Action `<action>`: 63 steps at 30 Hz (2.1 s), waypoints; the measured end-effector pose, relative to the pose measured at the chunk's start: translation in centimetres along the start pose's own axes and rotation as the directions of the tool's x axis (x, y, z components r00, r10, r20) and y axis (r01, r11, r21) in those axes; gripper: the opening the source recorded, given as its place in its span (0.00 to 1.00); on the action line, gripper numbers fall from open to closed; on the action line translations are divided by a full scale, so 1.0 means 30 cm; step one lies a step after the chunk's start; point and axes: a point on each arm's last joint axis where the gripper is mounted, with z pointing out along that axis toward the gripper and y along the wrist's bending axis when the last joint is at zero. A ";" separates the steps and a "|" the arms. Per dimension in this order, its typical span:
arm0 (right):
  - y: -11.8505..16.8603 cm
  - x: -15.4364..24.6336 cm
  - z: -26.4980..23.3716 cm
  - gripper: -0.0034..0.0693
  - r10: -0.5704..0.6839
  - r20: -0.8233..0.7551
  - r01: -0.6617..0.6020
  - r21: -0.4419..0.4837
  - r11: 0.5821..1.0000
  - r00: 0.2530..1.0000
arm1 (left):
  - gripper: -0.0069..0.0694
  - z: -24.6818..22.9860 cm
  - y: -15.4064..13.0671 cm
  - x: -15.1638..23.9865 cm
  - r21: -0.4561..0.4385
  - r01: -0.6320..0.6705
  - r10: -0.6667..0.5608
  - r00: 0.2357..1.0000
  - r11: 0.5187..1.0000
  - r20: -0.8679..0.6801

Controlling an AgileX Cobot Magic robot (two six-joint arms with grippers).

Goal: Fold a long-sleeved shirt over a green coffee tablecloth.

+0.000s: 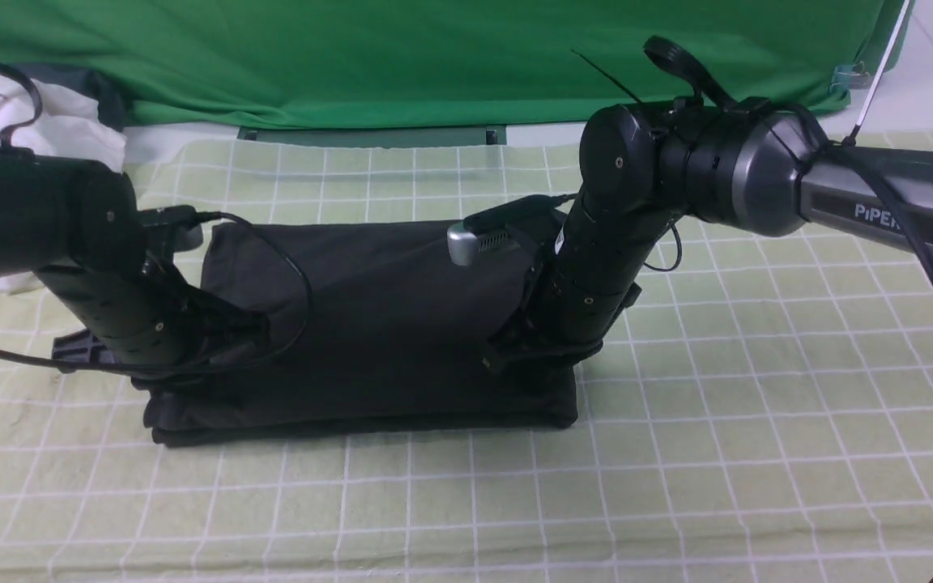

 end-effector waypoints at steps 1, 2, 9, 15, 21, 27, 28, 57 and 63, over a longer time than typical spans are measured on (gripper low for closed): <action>0.001 0.000 -0.012 0.04 -0.003 0.005 0.003 0.000 1.000 1.000 | 0.10 -0.014 0.001 0.001 0.001 0.001 -0.001 1.000 1.000 0.006; 0.000 0.000 -0.023 0.04 -0.005 0.011 0.005 0.000 1.000 1.000 | 0.10 -0.036 0.002 0.001 0.005 0.002 -0.002 1.000 1.000 0.021; 0.013 0.035 -0.374 0.04 -0.083 0.216 0.059 0.115 0.992 0.973 | 0.11 -0.358 0.015 0.049 0.042 -0.061 0.049 0.965 0.997 0.259; 0.108 0.203 -0.797 0.04 -0.182 0.530 0.062 0.235 0.970 0.828 | 0.11 -0.676 0.052 0.210 0.082 -0.091 0.038 0.866 0.992 0.498; 0.182 0.493 -1.025 0.04 -0.249 0.768 0.029 0.288 0.957 0.591 | 0.11 -0.884 0.099 0.427 0.122 -0.131 0.009 0.717 0.984 0.697; 0.195 0.774 -1.027 0.05 -0.315 0.898 -0.024 0.339 0.941 0.308 | 0.11 -0.913 0.155 0.667 0.138 -0.155 -0.019 0.595 0.978 0.804; 0.194 0.830 -1.011 0.05 -0.326 0.915 -0.037 0.344 0.938 0.238 | 0.11 -0.897 0.164 0.707 0.139 -0.158 -0.022 0.580 0.978 0.814; 0.150 1.143 -0.756 0.31 -0.368 0.904 -0.119 0.349 0.929 -0.219 | 0.11 -0.724 0.190 0.813 0.157 -0.185 -0.071 0.404 0.970 0.912; 0.150 1.143 -0.756 0.32 -0.368 0.904 -0.119 0.349 0.929 -0.219 | 0.11 -0.724 0.190 0.813 0.157 -0.185 -0.071 0.403 0.970 0.912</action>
